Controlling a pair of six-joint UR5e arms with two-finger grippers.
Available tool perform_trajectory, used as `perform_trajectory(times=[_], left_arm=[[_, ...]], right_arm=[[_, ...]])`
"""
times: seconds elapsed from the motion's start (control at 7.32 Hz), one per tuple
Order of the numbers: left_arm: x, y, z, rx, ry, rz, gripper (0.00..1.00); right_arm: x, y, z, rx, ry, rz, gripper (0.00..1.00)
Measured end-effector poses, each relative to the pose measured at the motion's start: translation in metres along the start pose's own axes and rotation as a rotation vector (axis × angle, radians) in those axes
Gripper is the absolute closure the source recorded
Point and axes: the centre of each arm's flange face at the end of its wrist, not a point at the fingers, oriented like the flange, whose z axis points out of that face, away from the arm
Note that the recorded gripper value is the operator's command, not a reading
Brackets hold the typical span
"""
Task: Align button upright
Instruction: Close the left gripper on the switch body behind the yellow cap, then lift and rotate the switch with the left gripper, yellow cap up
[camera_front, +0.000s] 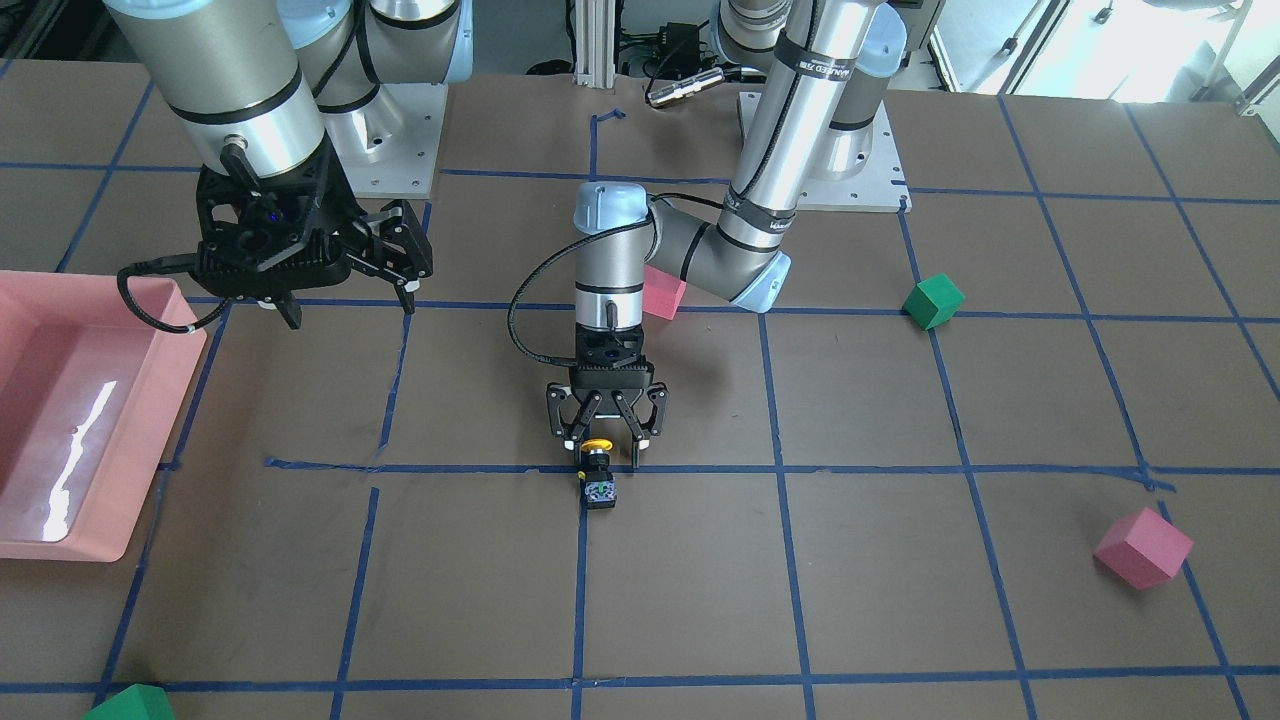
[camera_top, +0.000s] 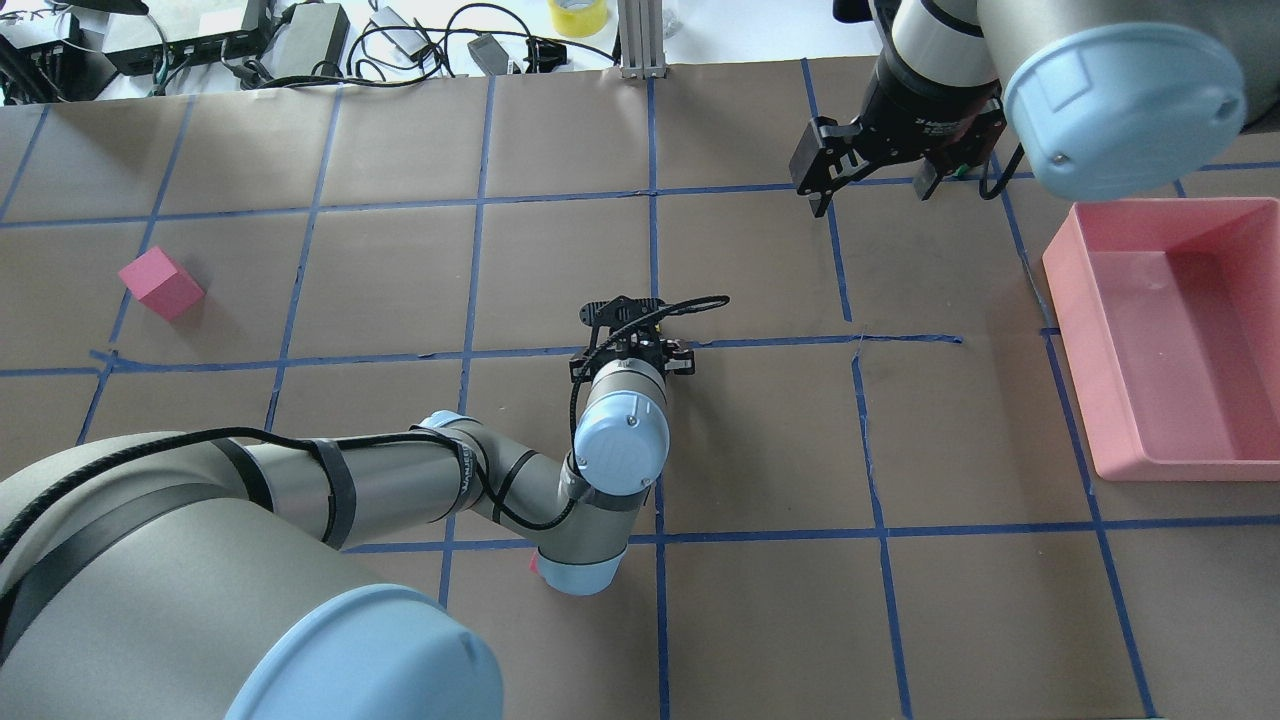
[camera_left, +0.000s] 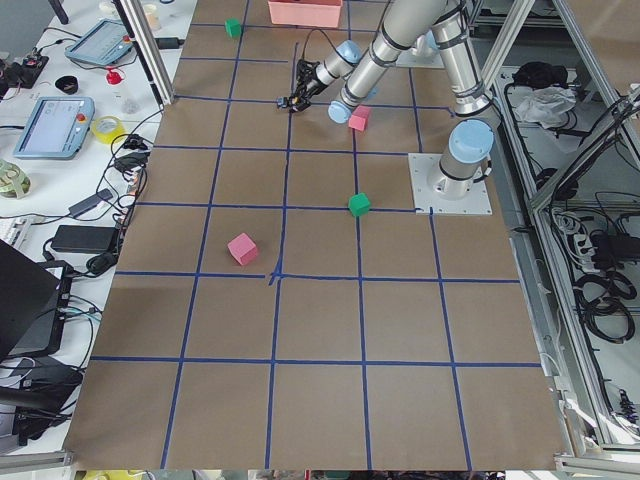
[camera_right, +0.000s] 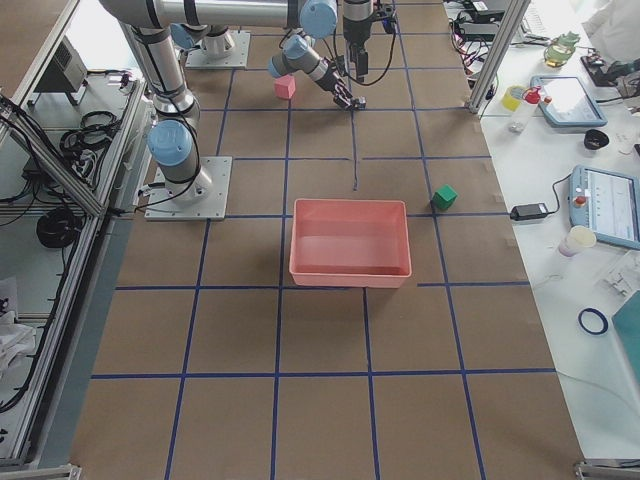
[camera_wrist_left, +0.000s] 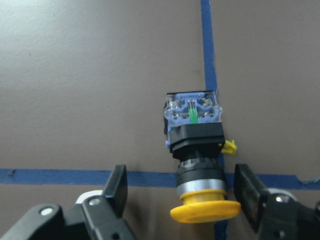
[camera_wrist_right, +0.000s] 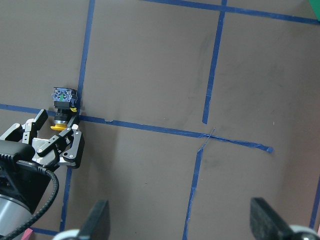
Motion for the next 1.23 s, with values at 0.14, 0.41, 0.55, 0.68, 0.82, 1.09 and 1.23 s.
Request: perform_trajectory(times=[0.14, 0.41, 0.55, 0.68, 0.82, 1.09, 1.23], left_arm=[[0.000, -0.001, -0.001, 0.002, 0.002, 0.002, 1.00], [0.001, -0.005, -0.004, 0.004, 0.004, 0.021, 1.00], [0.002, -0.009, -0.007, -0.010, -0.001, 0.045, 1.00], [0.003, -0.019, -0.011, -0.042, -0.016, 0.061, 1.00], [0.004, -0.039, -0.017, -0.088, -0.038, 0.062, 1.00], [-0.002, -0.087, -0.035, -0.194, -0.073, 0.010, 1.00], [-0.007, -0.113, -0.045, -0.275, -0.081, -0.035, 1.00]], right_arm=[[0.000, 0.000, 0.000, 0.000, -0.001, 0.000, 0.00], [0.000, 0.000, 0.001, -0.001, -0.003, -0.001, 0.00], [0.000, 0.000, 0.001, -0.001, -0.003, -0.001, 0.00], [0.000, 0.000, 0.000, 0.000, -0.001, -0.002, 0.00], [0.001, 0.000, 0.000, 0.001, 0.000, -0.001, 0.00], [0.000, 0.000, 0.000, 0.000, -0.002, -0.001, 0.00], [0.001, 0.000, 0.001, -0.002, -0.002, 0.000, 0.00]])
